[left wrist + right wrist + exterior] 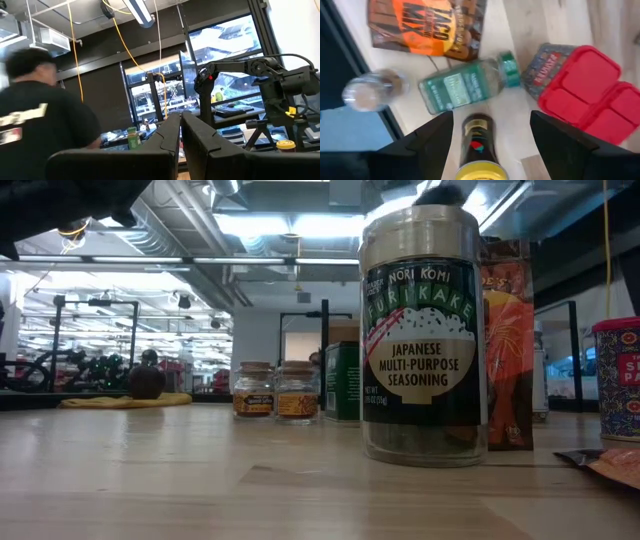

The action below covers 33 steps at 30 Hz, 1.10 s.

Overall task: Shelf spices
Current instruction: Put the green seasoning bottle on the shelf and align it with the other green seasoning bottle, then move the brown seasoning bottle to the center of the table

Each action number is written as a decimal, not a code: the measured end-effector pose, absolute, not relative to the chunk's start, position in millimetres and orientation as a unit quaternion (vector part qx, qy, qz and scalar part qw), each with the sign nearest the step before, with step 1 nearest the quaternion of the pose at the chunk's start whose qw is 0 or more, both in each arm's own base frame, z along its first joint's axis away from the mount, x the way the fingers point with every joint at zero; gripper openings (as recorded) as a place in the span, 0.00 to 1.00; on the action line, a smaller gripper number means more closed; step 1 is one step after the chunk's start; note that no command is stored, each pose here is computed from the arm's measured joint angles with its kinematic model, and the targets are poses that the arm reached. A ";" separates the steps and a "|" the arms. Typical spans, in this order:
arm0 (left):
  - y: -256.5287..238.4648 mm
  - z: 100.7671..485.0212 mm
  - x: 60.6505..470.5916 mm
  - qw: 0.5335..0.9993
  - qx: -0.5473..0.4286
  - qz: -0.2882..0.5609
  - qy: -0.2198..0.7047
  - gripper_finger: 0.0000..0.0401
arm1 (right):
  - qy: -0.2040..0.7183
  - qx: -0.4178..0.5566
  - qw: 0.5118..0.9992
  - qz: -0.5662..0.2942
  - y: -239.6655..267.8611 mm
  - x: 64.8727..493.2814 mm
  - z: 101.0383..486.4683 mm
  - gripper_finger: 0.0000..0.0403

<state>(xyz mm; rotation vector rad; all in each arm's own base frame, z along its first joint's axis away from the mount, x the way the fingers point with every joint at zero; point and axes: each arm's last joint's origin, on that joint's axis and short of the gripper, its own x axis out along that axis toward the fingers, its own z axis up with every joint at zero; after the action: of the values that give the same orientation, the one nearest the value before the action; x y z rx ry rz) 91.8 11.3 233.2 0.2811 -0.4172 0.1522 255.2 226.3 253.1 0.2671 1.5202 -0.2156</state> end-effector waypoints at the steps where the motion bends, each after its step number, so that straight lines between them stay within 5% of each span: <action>1: 11.3 233.2 91.8 0.966 0.138 0.075 -0.206 0.03 | 0.684 0.119 0.712 -0.099 226.1 255.1 253.9 0.67; 33: 11.3 233.6 91.7 0.964 0.147 0.077 -0.208 0.03 | 0.669 0.099 0.728 -0.114 222.0 256.9 255.4 0.67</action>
<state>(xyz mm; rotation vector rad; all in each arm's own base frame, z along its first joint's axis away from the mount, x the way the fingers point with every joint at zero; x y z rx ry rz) 91.7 11.3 233.6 0.2969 -0.4204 0.1557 256.9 222.0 255.4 0.2185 1.4743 -0.2514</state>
